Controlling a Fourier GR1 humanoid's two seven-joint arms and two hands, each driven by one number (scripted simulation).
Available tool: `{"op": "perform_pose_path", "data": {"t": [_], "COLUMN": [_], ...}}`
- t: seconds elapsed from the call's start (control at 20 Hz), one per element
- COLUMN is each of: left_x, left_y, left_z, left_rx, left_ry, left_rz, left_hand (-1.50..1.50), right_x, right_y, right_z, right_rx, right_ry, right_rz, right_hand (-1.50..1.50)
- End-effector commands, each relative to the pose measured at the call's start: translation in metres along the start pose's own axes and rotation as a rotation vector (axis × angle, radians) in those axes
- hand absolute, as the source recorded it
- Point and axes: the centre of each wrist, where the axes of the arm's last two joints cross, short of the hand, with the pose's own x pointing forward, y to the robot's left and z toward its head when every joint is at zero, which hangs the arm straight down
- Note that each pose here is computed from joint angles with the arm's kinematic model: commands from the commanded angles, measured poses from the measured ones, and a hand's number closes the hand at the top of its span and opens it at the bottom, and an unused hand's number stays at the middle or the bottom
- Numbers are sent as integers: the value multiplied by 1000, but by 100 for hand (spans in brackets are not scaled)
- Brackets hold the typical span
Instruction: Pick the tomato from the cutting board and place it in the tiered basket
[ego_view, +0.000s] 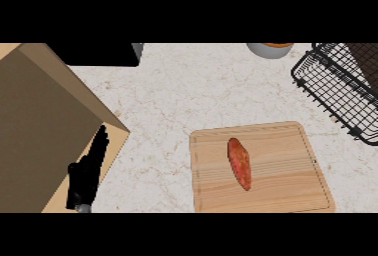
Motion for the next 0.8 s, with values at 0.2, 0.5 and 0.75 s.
{"op": "perform_pose_path", "data": {"t": [0.2, 0.5, 0.75], "left_x": [-7, -8, 0], "left_y": [2, -5, -10], "left_z": [12, -7, -1], "left_rx": [12, 3, -10], "left_ry": [61, 39, 52], "left_rz": [6, -11, 2], "left_hand": [0, 0, 0], "right_x": [-10, -11, -31], "right_y": [57, 83, 94], "right_z": [-21, -24, -33], "right_rx": [7, 80, 83], "right_ry": [63, 125, 134], "right_rz": [26, -257, -458], "right_hand": [150, 150, -150]}}
